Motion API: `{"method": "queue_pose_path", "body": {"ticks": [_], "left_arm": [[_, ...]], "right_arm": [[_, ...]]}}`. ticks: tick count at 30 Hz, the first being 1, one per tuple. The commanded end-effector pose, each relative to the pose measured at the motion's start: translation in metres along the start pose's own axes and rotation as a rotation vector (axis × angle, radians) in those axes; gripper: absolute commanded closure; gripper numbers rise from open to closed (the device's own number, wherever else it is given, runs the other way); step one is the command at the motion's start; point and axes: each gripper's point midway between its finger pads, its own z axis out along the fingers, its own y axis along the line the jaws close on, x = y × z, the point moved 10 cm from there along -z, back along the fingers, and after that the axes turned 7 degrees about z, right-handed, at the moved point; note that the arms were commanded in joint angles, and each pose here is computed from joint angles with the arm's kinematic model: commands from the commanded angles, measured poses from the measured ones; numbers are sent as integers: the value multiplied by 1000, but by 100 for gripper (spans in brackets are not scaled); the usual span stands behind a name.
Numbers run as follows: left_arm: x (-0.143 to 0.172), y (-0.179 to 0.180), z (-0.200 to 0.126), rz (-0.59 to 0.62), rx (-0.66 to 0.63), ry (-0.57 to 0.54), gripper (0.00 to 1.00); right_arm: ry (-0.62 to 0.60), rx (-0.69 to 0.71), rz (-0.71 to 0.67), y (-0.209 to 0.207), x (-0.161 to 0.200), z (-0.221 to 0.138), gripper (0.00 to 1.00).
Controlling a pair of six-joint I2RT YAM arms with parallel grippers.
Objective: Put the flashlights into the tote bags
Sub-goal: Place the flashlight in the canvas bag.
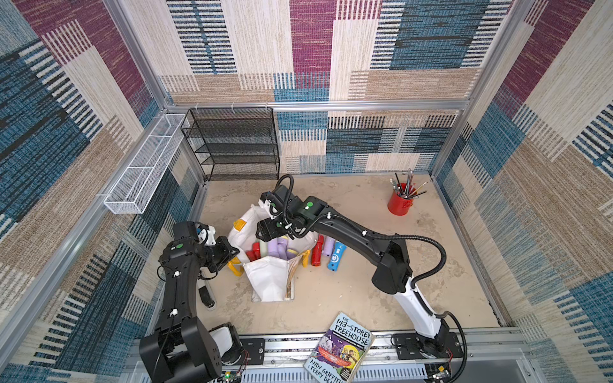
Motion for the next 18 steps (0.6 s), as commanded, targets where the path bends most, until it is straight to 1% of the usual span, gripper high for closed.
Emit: {"method": "queue_pose_path", "body": {"ticks": [1,9,12,18], "left_arm": [[1,-1,0,0,16,9,100],[1,-1,0,-1,14,8,100],[1,-1,0,-1,15,8,100],[1,-1,0,0,17,8,100]], "right_arm": [[-56,-4,-55,6,-9,-16,25],[-138,20,-74,14,-18,-48,23],[-167,24,-55,14,-21,-62,22],[-218,-28,-25,15,-26,-89,18]]}}
